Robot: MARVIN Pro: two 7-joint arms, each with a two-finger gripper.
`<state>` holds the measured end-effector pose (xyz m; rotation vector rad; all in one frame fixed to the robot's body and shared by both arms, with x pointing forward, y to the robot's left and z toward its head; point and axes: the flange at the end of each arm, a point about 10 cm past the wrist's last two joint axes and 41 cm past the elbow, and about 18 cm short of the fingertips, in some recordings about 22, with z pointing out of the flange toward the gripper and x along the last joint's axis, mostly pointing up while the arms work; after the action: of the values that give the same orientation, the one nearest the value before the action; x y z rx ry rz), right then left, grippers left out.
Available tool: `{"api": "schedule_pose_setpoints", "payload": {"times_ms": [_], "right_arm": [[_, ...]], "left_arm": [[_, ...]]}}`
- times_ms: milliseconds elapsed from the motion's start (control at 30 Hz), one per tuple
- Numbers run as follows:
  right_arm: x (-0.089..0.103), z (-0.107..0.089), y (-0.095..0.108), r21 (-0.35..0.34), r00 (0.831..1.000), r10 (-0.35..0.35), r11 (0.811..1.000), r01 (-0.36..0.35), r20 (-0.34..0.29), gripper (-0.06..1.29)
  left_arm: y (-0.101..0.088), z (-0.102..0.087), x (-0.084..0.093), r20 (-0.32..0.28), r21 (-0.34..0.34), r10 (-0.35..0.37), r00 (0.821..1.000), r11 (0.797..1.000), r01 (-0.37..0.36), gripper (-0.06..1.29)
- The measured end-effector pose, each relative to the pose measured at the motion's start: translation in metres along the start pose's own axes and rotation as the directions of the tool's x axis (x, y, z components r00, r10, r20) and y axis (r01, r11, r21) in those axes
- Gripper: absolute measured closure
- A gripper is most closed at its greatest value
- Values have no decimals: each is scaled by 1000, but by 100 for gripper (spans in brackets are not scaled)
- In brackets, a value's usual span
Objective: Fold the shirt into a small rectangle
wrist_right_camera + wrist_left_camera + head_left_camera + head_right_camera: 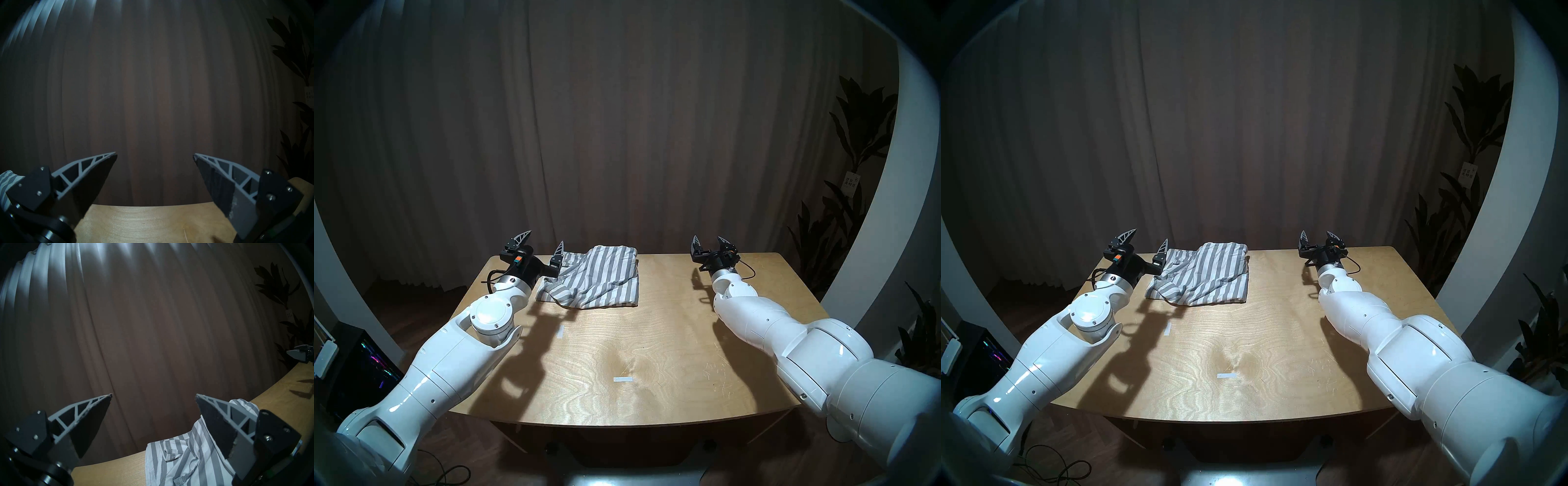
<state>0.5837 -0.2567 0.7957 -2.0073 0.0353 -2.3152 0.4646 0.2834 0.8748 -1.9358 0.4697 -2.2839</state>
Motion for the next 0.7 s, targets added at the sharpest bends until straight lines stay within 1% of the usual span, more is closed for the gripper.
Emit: {"api": "schedule_pose_setpoints", "payload": {"times_ms": [267, 533, 700], "right_arm": [[-3, 0, -5, -14, 1000, -10, 1000, 11, 29, 2], [-3, 2, -10, -25, 999, -22, 999, 23, 43, 2], [1, 5, -11, -37, 999, -29, 999, 30, 40, 2]], "left_arm": [[-22, 4, -3, 5, 12, -37, 999, 999, 37, -2], [-29, 5, -7, 9, 1, -83, 997, 997, 83, -2], [-32, 6, -9, 15, -5, -121, 992, 993, 122, -2]]}}
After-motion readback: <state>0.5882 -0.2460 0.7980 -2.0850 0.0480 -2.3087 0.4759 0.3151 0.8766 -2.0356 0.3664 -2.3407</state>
